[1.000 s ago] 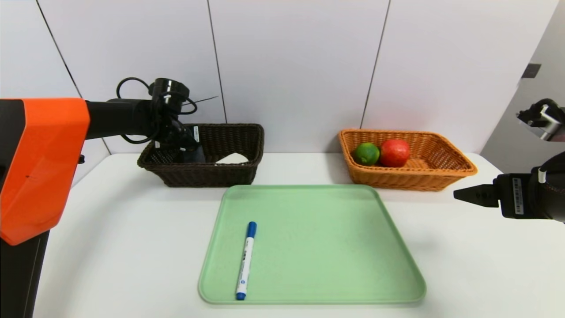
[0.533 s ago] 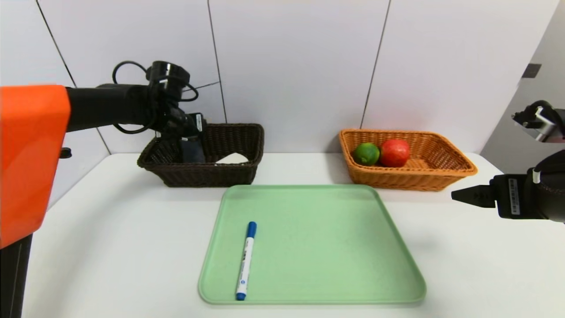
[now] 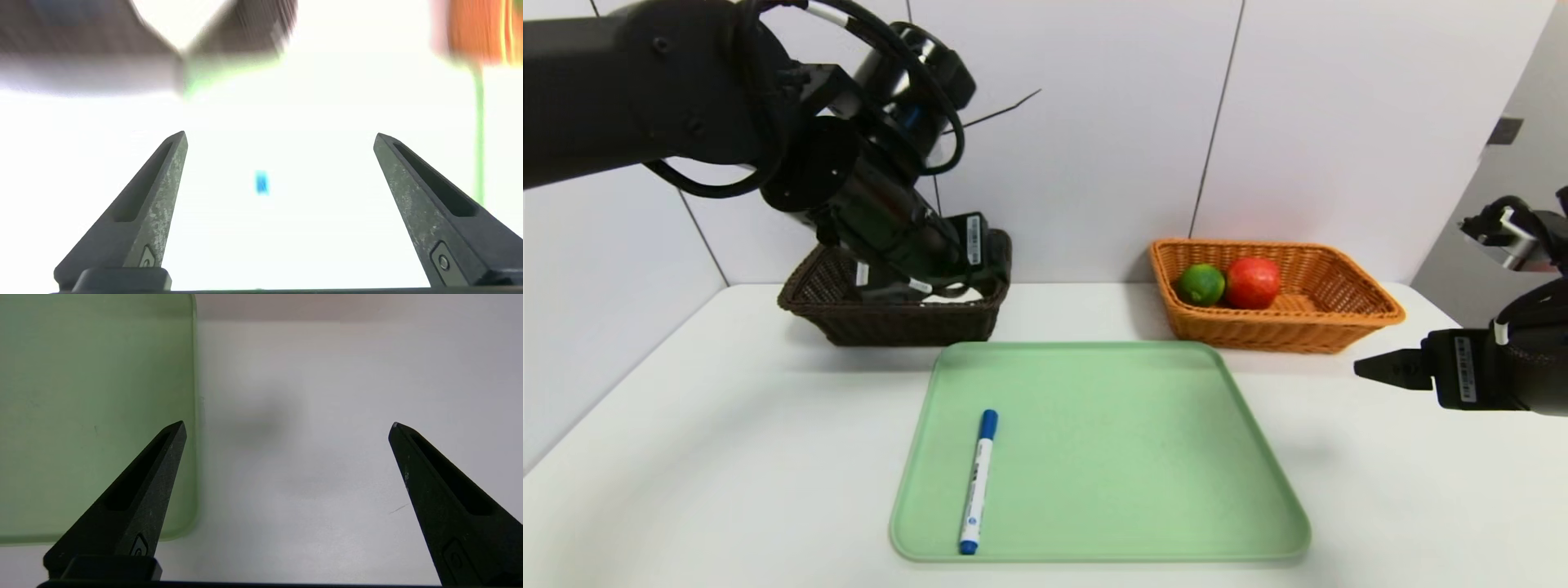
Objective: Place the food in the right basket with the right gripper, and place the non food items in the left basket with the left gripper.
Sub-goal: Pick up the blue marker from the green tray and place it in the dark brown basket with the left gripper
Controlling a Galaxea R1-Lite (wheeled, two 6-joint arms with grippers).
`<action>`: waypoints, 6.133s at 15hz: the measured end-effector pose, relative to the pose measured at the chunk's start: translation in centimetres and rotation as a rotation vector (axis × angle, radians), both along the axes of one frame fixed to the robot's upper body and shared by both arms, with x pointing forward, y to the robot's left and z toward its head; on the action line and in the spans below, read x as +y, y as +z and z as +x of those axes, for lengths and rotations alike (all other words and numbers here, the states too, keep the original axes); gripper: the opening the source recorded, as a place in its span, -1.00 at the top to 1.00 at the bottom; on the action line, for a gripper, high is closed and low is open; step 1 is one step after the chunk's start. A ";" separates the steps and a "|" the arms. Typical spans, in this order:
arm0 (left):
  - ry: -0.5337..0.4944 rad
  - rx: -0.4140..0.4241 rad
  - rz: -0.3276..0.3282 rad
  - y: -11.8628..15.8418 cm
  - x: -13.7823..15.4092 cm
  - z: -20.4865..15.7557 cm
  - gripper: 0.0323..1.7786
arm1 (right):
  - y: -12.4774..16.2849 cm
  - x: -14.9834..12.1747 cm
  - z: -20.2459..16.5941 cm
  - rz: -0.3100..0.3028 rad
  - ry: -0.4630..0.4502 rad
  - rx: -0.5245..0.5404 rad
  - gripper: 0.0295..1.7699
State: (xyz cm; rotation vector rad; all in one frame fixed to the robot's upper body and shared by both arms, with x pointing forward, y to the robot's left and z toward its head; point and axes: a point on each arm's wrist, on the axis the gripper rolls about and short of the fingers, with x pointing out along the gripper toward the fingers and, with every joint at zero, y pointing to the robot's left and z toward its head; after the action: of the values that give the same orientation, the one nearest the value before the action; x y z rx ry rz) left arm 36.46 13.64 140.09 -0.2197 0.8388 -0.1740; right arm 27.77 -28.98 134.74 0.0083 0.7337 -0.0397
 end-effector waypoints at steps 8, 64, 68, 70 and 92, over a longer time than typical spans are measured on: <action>-0.093 0.355 0.080 -5.1 -4.5 -4.4 -0.88 | -0.3 0.0 0.0 0.018 -0.021 0.008 -0.93; -0.124 0.445 0.168 -9.6 -6.1 -0.5 0.87 | -1.2 0.5 1.7 0.021 -0.033 0.023 -0.93; -0.284 0.320 0.009 -4.9 -6.1 -2.4 0.87 | -1.2 0.5 1.7 0.022 -0.031 0.023 -0.93; -0.318 0.171 -0.114 -2.0 -5.8 -2.7 0.87 | -1.2 0.5 1.7 0.022 -0.031 0.023 -0.93; 0.466 -0.330 -0.131 -6.7 7.3 16.3 0.87 | -0.4 0.6 2.3 0.021 -0.027 -0.006 -0.93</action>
State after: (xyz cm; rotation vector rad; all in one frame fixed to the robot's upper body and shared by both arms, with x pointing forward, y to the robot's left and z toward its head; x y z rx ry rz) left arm 52.77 20.92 133.44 -0.4890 0.4319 0.1704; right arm 30.04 -28.37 134.38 0.0387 0.7282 -0.0578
